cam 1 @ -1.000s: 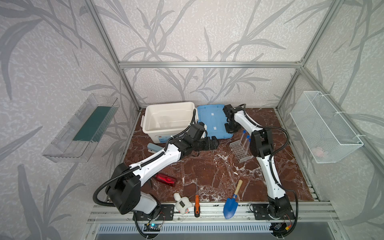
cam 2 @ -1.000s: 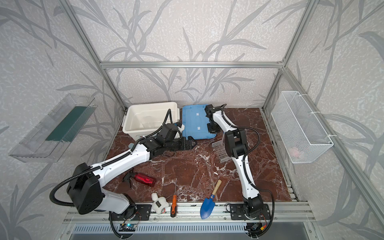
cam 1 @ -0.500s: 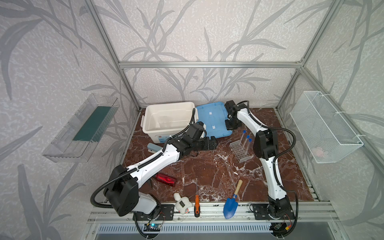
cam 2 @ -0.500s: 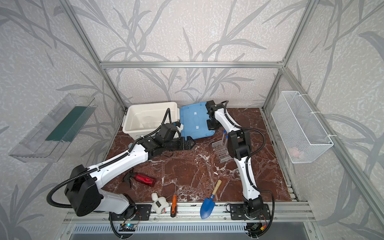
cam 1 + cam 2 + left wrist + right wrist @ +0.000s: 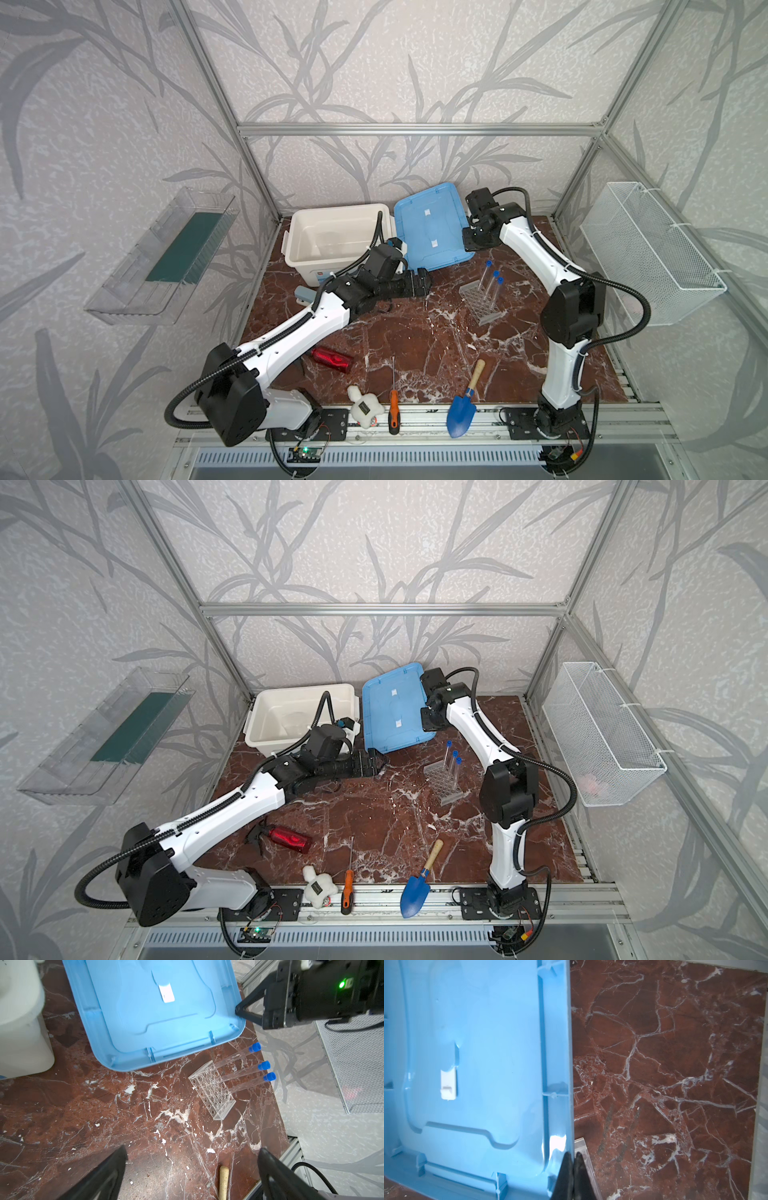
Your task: Organize the chemistry lab equipment
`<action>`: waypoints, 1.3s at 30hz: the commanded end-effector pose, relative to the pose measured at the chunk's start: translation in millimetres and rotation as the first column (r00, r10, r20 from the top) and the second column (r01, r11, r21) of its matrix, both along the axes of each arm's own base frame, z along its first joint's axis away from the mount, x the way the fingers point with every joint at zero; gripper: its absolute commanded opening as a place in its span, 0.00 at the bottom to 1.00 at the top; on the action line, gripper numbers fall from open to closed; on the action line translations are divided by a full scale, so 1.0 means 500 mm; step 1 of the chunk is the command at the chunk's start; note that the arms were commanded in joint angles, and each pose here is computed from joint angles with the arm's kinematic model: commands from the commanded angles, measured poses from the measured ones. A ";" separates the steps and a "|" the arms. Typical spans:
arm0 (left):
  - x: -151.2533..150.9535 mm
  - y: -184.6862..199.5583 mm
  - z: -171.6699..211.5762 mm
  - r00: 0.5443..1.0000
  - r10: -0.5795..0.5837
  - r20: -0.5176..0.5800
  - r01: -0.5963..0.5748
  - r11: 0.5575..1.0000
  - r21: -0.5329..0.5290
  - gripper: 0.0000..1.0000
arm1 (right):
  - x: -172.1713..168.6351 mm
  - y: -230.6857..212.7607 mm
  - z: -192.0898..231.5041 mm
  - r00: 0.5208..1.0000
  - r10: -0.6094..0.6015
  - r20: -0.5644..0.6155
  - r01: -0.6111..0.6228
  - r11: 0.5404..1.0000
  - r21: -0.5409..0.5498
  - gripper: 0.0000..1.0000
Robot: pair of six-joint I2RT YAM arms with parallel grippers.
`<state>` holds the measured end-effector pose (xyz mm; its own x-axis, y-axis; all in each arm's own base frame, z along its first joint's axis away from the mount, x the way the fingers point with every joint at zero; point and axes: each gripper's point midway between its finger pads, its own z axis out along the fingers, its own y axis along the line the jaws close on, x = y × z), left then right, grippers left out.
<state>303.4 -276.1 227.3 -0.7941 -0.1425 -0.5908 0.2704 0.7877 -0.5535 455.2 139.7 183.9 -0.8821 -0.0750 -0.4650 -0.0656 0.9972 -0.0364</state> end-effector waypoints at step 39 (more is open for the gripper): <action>0.005 -0.065 0.179 0.980 0.029 0.199 0.069 0.879 -0.471 0.60 | -0.239 -0.054 0.216 0.958 -0.074 0.279 -0.021 0.946 0.322 0.00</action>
